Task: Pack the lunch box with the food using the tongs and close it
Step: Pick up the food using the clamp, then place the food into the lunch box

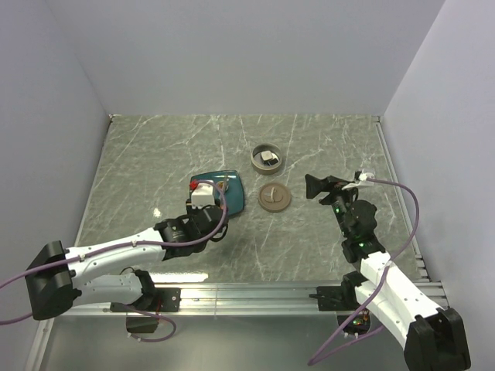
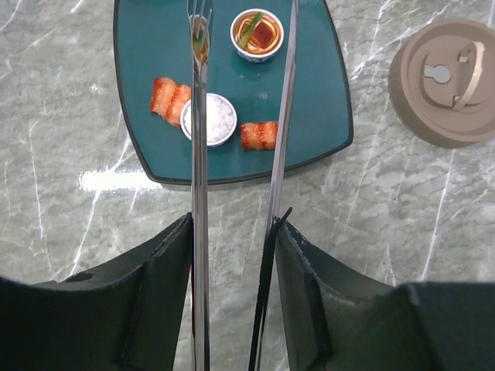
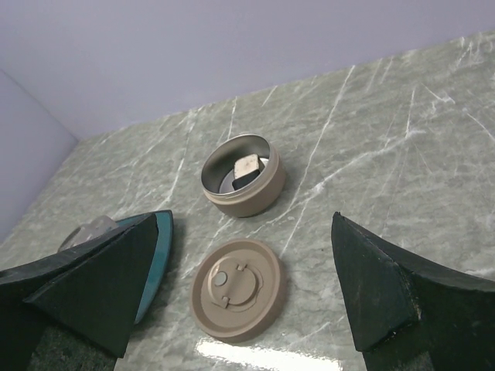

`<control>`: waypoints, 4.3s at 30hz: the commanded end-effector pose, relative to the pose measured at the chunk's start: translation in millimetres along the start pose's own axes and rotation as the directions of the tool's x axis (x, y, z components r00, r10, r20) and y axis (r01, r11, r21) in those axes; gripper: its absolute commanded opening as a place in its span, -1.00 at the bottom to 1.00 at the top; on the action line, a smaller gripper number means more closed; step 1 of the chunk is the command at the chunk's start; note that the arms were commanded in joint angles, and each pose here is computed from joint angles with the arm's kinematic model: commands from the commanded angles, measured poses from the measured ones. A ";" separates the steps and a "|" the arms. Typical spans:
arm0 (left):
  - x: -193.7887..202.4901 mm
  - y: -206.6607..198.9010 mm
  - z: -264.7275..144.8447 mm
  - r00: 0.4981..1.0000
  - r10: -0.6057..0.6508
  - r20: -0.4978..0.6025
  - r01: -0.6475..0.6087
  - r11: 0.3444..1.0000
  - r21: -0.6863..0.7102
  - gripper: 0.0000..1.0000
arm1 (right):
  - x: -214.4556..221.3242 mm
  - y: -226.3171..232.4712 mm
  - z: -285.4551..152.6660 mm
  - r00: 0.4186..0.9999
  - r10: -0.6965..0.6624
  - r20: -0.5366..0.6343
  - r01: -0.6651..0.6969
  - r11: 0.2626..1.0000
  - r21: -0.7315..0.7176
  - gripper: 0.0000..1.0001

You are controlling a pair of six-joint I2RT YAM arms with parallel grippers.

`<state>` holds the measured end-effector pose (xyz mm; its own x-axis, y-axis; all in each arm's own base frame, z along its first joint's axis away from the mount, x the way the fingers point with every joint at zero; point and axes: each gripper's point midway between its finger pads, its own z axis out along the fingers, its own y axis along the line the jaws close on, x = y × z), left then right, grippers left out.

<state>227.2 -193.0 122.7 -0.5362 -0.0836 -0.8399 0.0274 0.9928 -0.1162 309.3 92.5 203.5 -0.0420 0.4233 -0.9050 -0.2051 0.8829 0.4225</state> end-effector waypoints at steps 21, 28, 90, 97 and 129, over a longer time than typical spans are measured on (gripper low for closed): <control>1.9 -12.3 10.3 1.000 0.021 0.010 -0.021 1.000 0.005 0.04 | 0.8 -1.3 -2.0 1.000 0.003 0.004 -0.003 1.000 -0.004 0.99; -0.4 -16.6 8.7 1.000 0.010 0.017 -0.011 0.999 0.035 0.04 | 0.8 -1.3 -2.0 1.000 0.003 0.002 -0.003 1.000 -0.003 0.99; -98.8 -87.8 34.3 0.984 0.051 0.168 -0.084 0.977 0.196 -0.46 | 1.4 -4.4 -3.3 1.000 0.003 0.008 -0.003 1.000 0.009 0.99; -117.2 -124.3 59.2 0.978 0.103 0.182 -0.145 0.962 0.230 -0.47 | 0.9 -5.4 -4.3 1.000 0.001 0.013 -0.002 1.000 0.012 0.99; -117.2 -140.0 124.8 0.983 0.139 0.123 -0.164 0.960 0.225 -0.13 | 7.8 -10.0 2.7 1.000 -0.011 -0.012 0.012 1.000 0.028 0.99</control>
<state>379.5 -327.0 136.4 -0.4840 0.1152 -0.8674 0.3127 0.9486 -0.0485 310.1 91.8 181.4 -0.0970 0.4096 -0.9071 -0.1771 0.8897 0.4207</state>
